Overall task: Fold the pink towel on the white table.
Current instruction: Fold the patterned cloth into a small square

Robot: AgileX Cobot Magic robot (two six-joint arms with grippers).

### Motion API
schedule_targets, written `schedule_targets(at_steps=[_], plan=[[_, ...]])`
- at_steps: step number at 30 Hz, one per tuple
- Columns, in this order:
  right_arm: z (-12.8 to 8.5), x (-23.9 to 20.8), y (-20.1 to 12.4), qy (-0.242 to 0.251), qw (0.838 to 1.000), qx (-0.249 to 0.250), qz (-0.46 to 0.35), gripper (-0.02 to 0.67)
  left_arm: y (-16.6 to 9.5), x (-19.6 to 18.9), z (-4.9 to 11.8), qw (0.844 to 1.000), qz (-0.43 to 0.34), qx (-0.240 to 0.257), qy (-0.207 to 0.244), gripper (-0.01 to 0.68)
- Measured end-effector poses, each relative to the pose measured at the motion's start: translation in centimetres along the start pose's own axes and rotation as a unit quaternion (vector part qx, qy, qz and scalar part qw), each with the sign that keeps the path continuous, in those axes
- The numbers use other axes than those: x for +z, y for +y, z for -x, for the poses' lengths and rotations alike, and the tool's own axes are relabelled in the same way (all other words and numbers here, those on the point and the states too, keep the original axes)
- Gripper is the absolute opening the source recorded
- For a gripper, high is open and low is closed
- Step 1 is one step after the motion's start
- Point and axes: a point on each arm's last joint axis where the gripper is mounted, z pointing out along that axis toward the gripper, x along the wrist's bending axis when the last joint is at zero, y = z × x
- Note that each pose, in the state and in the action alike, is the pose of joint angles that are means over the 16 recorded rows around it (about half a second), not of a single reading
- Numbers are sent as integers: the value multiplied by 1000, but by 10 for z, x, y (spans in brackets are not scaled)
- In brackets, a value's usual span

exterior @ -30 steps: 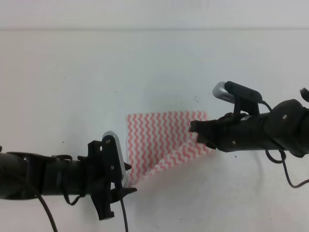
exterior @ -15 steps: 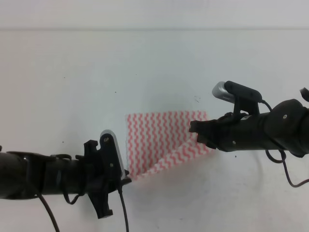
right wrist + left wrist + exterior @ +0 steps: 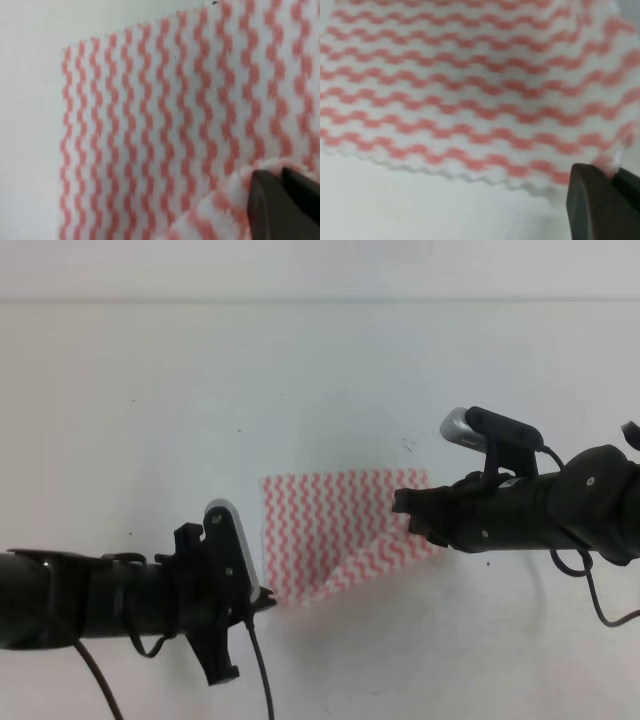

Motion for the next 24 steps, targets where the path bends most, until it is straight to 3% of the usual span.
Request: schedule_targets(at_steps=[24], plan=[[1,-4,10,-9,999,1,49,-17,23,-5,-42,990,7,-115,76,-4]])
